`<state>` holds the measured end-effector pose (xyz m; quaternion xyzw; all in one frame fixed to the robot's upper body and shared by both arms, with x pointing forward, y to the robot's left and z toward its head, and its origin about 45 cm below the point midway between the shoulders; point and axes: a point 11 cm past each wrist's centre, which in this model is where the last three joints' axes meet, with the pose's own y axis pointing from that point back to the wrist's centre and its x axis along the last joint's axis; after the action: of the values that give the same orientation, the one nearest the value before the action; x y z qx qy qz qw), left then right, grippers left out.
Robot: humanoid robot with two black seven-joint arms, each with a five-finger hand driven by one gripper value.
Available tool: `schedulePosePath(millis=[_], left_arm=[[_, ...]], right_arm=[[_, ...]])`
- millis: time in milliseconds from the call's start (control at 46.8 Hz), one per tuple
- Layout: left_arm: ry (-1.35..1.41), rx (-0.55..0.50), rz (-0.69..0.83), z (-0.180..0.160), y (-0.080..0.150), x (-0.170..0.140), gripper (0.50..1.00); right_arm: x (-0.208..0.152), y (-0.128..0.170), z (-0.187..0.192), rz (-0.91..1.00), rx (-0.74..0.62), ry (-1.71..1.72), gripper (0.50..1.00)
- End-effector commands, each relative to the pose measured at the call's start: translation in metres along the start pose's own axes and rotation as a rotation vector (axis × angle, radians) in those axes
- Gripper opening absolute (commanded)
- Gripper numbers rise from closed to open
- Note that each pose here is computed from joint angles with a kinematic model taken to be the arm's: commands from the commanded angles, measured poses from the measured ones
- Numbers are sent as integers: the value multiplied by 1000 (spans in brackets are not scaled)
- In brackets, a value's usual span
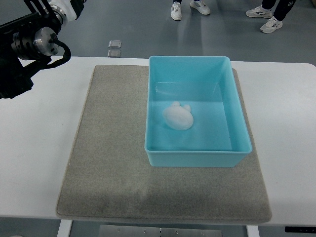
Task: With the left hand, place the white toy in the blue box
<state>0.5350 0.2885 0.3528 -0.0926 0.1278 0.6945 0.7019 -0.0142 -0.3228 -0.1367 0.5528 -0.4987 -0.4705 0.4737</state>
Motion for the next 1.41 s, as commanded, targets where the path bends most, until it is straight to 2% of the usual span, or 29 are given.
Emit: schedulePosePath(millis=[0,128,406,897,1388], left_arm=[[39,5,-4,-1,0,0,994],[91,17,-56,-11,0,-6,994],[208,-32,-138,-20,-4,13,992],[358,-23,-59,-59,-1,25,994],[344,-16,-53,-65,2,31,994]], right_arm=[[0,0,0,0,0,0,936],[0,0,0,0,0,0,936],[0,0,0,0,0,0,936],[0,0,0,0,0,0,936],[0,0,0,0,0,0,936]])
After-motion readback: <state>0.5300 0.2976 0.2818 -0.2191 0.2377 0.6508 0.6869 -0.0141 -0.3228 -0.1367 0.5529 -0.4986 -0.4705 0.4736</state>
